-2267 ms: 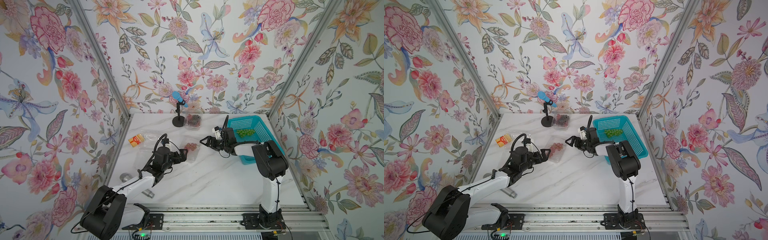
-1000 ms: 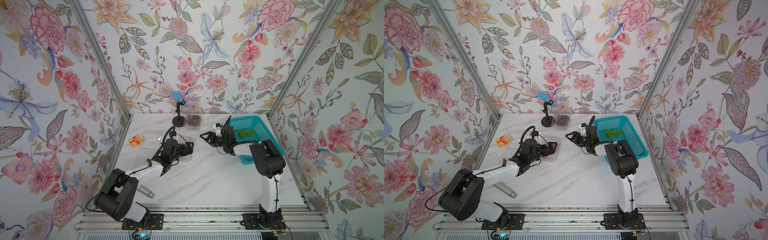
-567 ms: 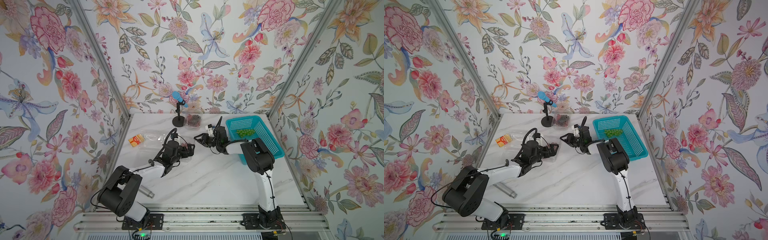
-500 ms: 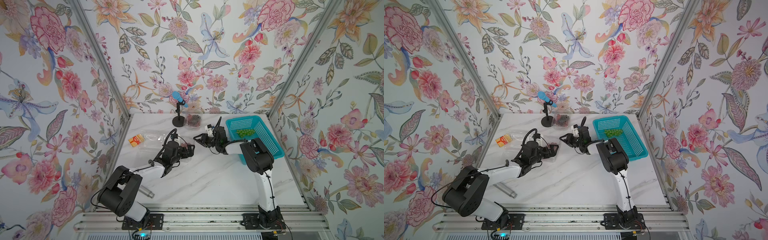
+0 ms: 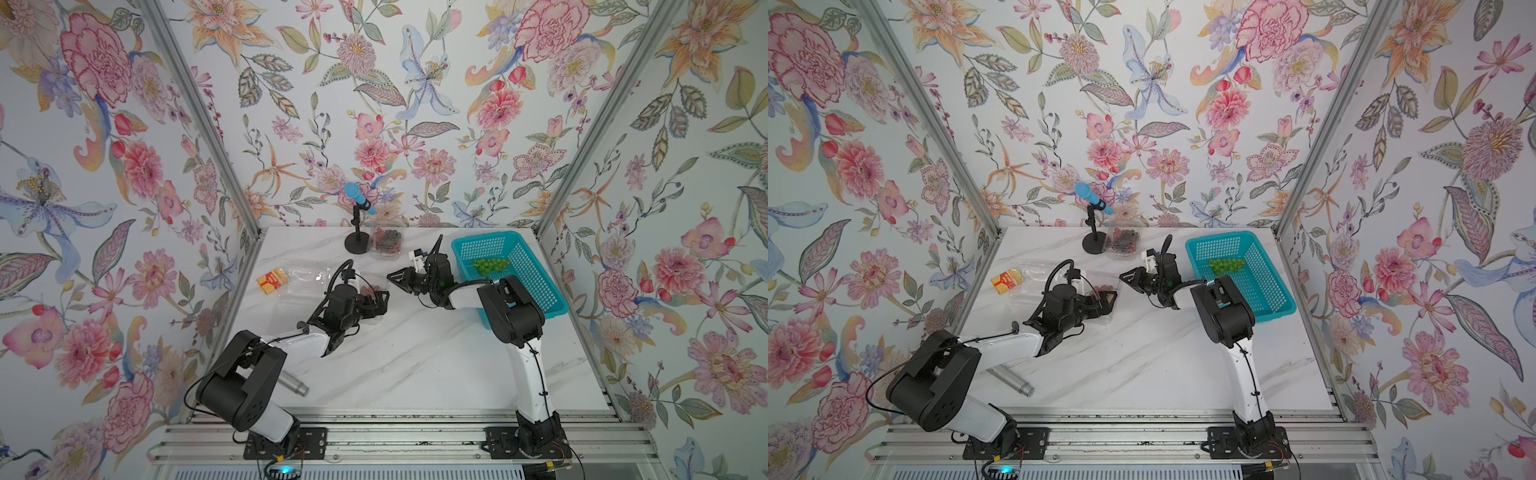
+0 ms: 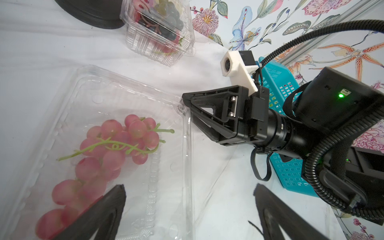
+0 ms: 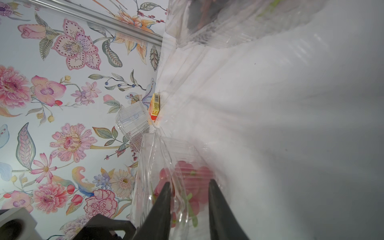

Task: Pack grapes into containers
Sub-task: Close the packing box at the center of the board.

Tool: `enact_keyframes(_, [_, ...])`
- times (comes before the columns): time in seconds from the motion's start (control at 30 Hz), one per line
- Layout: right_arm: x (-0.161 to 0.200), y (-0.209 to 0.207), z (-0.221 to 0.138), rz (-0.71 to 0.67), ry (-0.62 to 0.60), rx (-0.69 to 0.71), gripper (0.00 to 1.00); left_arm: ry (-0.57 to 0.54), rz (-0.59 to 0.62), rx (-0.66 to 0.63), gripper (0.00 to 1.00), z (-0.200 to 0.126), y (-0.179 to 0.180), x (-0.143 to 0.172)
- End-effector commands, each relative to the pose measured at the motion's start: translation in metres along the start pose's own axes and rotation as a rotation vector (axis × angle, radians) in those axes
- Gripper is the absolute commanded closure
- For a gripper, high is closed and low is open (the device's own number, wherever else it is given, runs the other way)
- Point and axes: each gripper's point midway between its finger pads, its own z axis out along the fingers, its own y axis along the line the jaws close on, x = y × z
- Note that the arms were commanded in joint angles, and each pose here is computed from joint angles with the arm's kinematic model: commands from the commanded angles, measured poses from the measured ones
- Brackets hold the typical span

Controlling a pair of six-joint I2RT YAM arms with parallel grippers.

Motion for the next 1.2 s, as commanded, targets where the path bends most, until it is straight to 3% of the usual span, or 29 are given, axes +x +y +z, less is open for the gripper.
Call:
enact_keyframes(0.0, [-0.001, 0.006, 0.006, -0.003, -0.004, -0.032, 0.71, 0.036, -0.011, -0.025, 0.00, 0.002, 0.009, 0.016])
enact_keyframes(0.5, [0.018, -0.001, 0.012, 0.007, 0.011, -0.019, 0.84, 0.041, -0.007, -0.052, 0.00, -0.001, 0.020, 0.019])
enact_keyframes(1.17, [0.043, -0.029, 0.007, 0.020, 0.038, 0.036, 0.89, 0.036, -0.011, -0.081, 0.00, -0.007, 0.033, 0.018])
